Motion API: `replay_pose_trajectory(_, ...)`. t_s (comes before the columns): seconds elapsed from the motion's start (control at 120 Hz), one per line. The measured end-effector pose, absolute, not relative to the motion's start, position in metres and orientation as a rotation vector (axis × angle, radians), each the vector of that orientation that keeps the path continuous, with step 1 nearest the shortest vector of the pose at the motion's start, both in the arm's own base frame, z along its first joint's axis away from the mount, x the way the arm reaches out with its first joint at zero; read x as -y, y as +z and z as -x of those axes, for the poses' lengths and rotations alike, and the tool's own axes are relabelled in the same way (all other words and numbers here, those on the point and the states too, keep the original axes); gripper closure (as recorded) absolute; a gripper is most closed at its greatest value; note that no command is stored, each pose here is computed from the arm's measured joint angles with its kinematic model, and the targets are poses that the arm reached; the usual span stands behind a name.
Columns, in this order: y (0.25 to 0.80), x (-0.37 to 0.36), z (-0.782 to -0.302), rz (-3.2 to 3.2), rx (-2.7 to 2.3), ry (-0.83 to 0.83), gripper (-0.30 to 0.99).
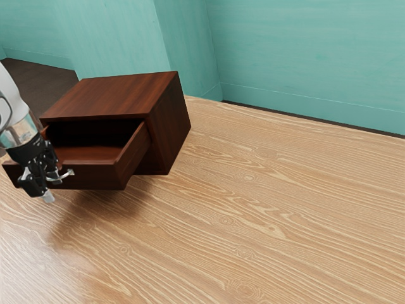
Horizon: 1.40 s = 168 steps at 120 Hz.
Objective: Pull the drawer handle with one arm to open the drawer
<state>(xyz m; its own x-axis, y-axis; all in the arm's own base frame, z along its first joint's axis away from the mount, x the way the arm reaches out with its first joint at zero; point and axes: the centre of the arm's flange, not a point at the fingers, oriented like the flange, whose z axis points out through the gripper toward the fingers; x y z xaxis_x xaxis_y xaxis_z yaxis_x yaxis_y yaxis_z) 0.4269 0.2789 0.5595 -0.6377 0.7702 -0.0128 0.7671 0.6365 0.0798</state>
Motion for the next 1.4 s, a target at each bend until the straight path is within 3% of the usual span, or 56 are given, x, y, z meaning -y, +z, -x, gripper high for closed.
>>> replay_pose_trajectory(0.7, 0.596, -0.261, -0.442, -1.376, -2.756, 0.178, 0.24)
replay_pose_trajectory(0.875, 0.633, -0.191, -0.482, -1.535, -2.616, 0.265, 0.2)
replay_pose_trajectory(1.033, 0.664, -0.053, -0.516, -1.765, -2.354, 0.261, 0.11)
replay_pose_trajectory(1.15, 0.702, 0.052, -0.515, -1.984, -2.077, 0.316, 0.07)
replay_pose_trajectory(1.283, 0.723, 0.056, -0.513, -2.249, -1.775, 0.395, 0.05)
replay_pose_trajectory(1.4, 0.712, 0.002, -0.518, -2.459, -1.601, 0.379, 0.04)
